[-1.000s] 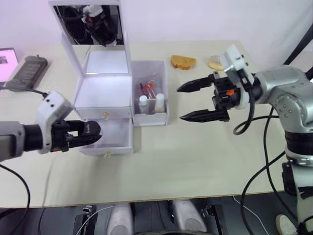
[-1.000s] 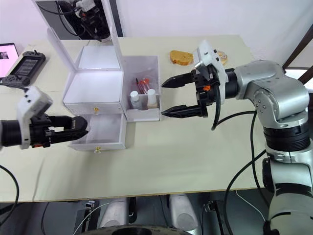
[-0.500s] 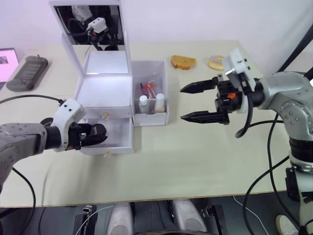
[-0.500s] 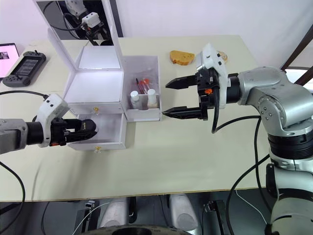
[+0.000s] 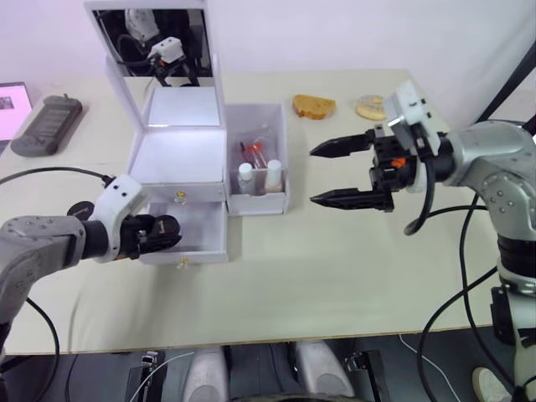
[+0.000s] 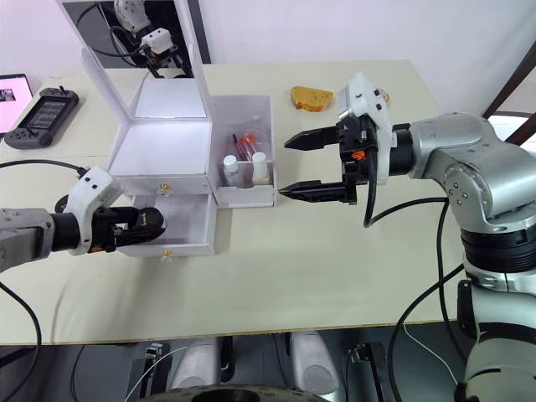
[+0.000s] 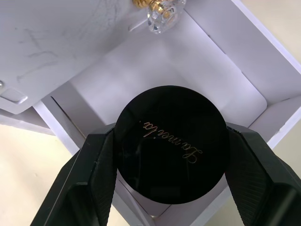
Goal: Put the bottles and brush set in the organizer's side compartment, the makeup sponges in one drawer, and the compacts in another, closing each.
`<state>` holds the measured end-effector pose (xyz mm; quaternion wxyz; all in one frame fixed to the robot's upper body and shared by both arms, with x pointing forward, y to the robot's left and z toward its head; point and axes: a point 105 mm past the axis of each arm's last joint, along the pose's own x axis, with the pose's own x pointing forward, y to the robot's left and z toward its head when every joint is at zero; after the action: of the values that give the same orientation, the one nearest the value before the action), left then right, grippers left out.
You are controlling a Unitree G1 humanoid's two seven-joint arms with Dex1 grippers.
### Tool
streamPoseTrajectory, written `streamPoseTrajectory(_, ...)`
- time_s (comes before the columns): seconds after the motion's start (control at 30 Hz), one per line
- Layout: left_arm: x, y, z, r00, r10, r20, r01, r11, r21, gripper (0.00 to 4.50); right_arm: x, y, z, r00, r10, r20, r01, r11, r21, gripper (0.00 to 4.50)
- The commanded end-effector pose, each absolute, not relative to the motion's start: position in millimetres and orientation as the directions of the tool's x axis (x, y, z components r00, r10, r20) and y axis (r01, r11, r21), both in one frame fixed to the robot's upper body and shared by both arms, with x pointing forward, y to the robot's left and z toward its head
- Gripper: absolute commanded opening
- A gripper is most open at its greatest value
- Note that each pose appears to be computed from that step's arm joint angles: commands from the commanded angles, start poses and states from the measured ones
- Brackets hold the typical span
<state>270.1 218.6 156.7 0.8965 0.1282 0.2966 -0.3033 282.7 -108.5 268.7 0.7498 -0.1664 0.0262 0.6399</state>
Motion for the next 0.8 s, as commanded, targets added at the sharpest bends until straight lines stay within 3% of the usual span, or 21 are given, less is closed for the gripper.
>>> streamPoseTrajectory(0.03,275,221,165,0.673,-0.459,-0.579,0.611,0.787,0.086,2.67,279,-112,280,0.191,0.955,-0.227,-0.956,0.129,-0.263,4.50)
streamPoseTrajectory(0.17,278,220,167,0.681,-0.464,-0.567,0.610,0.788,0.088,4.46,279,-112,279,0.193,0.954,-0.227,-0.956,0.131,-0.263,4.50)
streamPoseTrajectory(0.5,276,212,183,0.677,-0.493,-0.546,0.634,0.768,0.093,4.46,278,-112,277,0.189,0.955,-0.229,-0.957,0.128,-0.259,4.50)
streamPoseTrajectory(0.7,251,220,196,0.630,-0.578,-0.518,0.638,0.766,-0.079,4.46,272,-113,270,0.134,0.954,-0.269,-0.970,0.072,-0.230,4.50)
streamPoseTrajectory(0.8,241,241,212,0.689,-0.591,-0.420,0.604,0.788,-0.119,4.46,276,-116,266,0.125,0.950,-0.285,-0.972,0.060,-0.228,4.50)
